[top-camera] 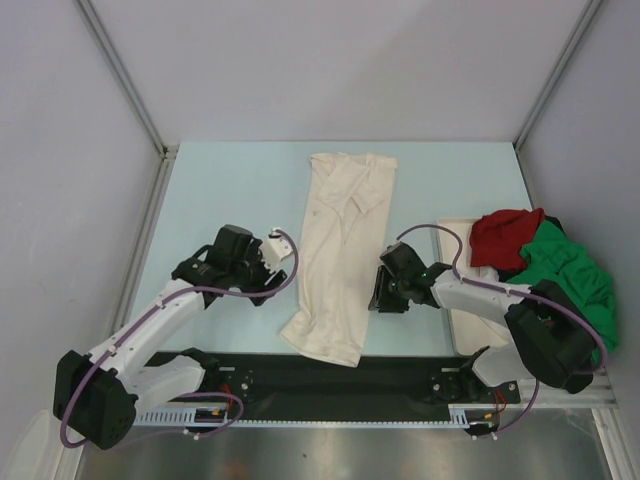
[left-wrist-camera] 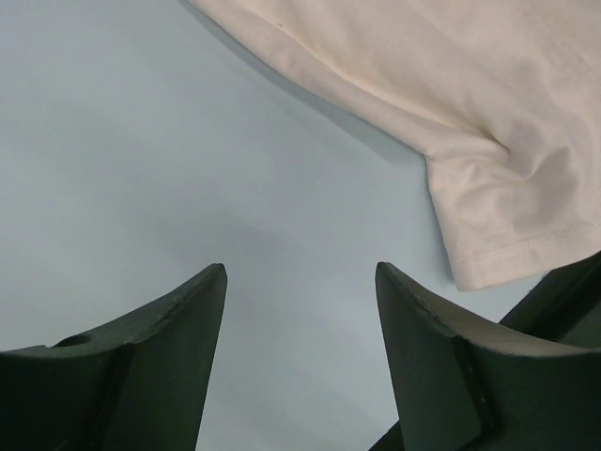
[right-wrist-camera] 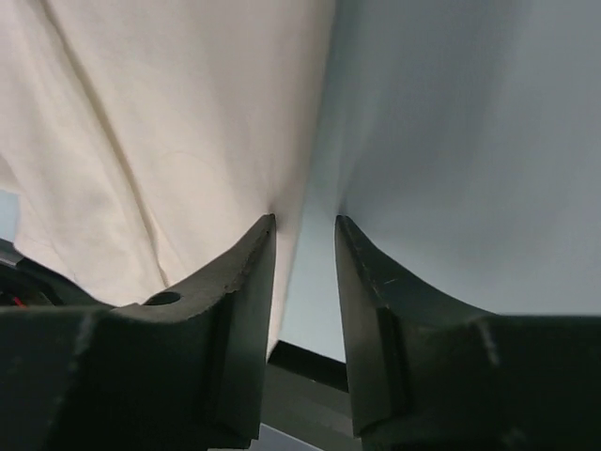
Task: Fold and stack the t-shirts
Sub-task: Fold the tshirt
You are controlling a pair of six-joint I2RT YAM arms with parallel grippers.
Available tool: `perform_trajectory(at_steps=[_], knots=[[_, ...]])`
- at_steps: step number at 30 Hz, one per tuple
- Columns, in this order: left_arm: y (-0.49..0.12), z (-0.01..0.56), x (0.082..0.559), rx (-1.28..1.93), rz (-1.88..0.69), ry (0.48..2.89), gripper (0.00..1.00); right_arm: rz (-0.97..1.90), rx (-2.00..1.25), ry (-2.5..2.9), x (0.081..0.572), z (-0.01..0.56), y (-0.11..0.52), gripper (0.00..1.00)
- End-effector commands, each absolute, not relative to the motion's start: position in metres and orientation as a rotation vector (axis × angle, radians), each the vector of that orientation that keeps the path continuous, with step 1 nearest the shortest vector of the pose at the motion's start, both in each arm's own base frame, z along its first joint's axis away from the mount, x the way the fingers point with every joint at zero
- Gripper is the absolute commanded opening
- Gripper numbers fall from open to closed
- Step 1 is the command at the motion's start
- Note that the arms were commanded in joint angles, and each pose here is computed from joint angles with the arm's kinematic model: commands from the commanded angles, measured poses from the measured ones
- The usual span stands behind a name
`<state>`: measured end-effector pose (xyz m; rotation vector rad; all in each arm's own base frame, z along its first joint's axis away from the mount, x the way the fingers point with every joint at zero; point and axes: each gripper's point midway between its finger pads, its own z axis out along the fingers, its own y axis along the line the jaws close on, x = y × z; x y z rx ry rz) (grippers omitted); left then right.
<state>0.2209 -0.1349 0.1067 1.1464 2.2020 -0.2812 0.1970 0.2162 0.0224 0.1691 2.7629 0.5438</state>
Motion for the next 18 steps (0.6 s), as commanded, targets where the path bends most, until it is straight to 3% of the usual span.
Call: perform_trajectory(at_steps=[1,4,5,7,12,18], knots=[[-0.135,0.112,0.228,1.092,-0.265,2.181,0.71,0.72,0.198,2.734,0.202,0.025,0.245,0.36],[-0.136,0.11,0.227,1.098,-0.278,2.187,0.7,0.75,0.191,2.742,0.199,0.021,0.249,0.25],[-0.137,0.11,0.226,1.107,-0.283,2.184,0.71,0.746,0.192,2.752,0.196,0.017,0.248,0.14],[-0.14,0.111,0.224,1.119,-0.308,2.177,0.71,0.72,0.222,2.742,0.198,0.016,0.237,0.01],[-0.16,0.119,0.216,1.234,-0.364,2.104,0.7,0.6,0.277,2.757,0.194,0.01,0.188,0.0],[-0.211,0.132,0.193,1.467,-0.443,1.849,0.68,0.535,0.243,2.797,0.19,0.009,0.166,0.0]])
